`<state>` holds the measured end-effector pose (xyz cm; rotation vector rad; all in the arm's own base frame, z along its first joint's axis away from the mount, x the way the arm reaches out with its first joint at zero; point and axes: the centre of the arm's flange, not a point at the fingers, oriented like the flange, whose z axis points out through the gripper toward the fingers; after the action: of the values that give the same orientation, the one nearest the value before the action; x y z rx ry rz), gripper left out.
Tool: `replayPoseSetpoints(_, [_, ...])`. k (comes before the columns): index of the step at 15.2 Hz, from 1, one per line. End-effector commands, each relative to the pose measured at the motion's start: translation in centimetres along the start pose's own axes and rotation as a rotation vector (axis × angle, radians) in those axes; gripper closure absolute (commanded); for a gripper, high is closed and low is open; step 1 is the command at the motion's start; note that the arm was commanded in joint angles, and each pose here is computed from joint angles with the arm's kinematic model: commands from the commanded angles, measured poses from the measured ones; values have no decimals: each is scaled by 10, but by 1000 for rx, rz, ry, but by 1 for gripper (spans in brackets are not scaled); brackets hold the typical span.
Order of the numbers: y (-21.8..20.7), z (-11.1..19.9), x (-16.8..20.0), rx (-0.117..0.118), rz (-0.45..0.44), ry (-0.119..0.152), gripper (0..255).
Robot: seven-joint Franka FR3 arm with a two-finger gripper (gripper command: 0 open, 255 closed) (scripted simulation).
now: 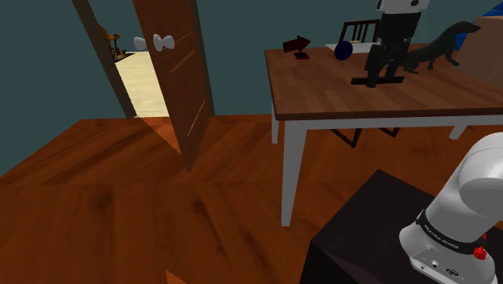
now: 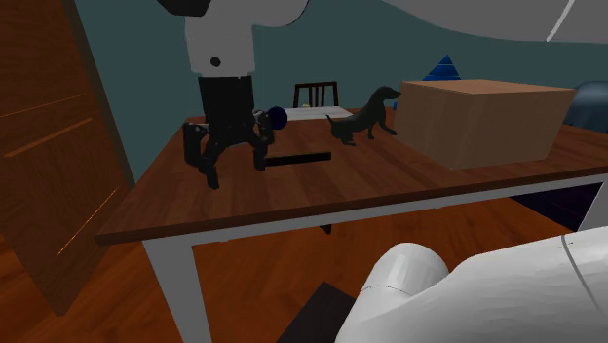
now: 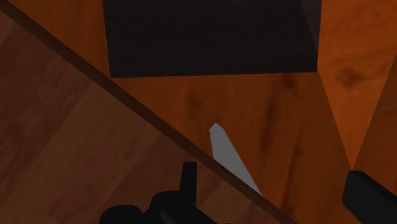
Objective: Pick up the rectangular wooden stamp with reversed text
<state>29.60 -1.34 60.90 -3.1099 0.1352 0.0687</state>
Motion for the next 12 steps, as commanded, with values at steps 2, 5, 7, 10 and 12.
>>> replayPoseSetpoints(2, [13,2,-1,-1,-36,2,0])
replayPoseSetpoints(5, [52,8,-1,-3,-143,10,0])
replayPoseSetpoints(7, [78,12,2,-5,-215,15,0])
replayPoseSetpoints(10, [116,18,9,-7,-322,22,0])
replayPoseSetpoints(12, [141,22,16,-8,-393,27,0])
